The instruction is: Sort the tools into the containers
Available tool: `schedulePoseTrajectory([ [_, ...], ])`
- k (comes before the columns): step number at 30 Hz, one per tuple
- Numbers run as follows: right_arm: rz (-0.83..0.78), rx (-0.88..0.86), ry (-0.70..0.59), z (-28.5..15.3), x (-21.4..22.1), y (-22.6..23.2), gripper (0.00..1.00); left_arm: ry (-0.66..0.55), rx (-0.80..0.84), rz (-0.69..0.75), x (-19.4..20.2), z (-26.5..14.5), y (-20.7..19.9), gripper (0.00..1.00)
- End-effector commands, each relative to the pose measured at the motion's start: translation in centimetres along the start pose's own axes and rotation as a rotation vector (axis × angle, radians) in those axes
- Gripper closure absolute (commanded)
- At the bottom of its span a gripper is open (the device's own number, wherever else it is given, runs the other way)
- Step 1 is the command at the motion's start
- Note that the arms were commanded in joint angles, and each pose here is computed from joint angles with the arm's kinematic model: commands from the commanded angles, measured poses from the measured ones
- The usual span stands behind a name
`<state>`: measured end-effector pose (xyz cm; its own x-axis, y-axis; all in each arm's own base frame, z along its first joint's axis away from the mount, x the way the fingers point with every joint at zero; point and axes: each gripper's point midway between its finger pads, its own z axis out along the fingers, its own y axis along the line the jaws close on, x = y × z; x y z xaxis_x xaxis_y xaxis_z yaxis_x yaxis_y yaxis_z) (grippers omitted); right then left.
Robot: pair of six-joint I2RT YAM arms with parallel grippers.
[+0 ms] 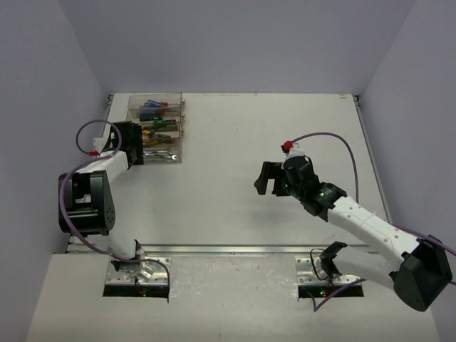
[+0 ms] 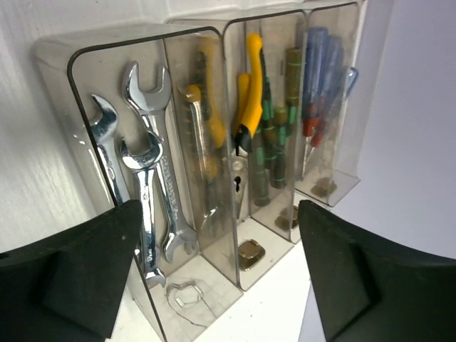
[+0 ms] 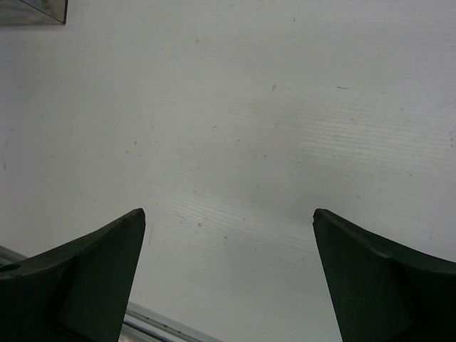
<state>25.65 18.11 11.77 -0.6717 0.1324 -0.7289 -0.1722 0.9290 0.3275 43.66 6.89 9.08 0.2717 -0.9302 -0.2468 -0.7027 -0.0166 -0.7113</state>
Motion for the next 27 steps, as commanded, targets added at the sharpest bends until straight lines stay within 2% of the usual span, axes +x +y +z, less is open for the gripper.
schedulePoseTrajectory([
  [1,-0.022,0.006,-0.037,0.1,-1.6,0.1,0.01,-0.008,0.113,0.000,-1.1,-3.4,-3.7,0.05],
  [2,-0.034,0.019,-0.038,0.0,-2.0,-0.1,0.01,-0.015,0.155,0.040,-1.5,-4.6,-5.2,0.00],
  [4,-0.062,0.050,-0.033,-0.3,-2.6,-0.5,0.01,-0.018,0.227,0.140,-1.8,-6.4,-7.5,0.00],
  [6,-0.117,0.111,-0.021,-1.0,-3.6,-1.2,0.01,0.009,0.342,0.321,-1.3,-9.5,-11.1,0.00],
  [9,-0.180,0.219,-0.068,-2.8,-6.6,-2.4,0.01,0.036,0.355,0.612,0.9,-12.7,-11.1,0.00],
  [11,-0.211,0.267,-0.090,-4.5,-8.2,-2.9,0.01,-0.035,0.345,0.722,0.3,-15.4,-11.0,0.00],
  [15,-0.238,0.280,-0.144,-8.0,-10.5,-2.9,0.01,-0.076,0.317,0.868,-1.9,-18.3,-8.4,0.00],
  [23,-0.226,0.284,-0.273,-13.0,-11.3,-4.3,0.01,0.110,0.661,1.108,0.8,-26.0,-5.7,0.00],
  [27,-0.236,0.332,-0.307,-14.2,-10.7,-5.9,0.01,-0.015,0.677,1.129,-1.3,-27.1,-3.6,0.00],
])
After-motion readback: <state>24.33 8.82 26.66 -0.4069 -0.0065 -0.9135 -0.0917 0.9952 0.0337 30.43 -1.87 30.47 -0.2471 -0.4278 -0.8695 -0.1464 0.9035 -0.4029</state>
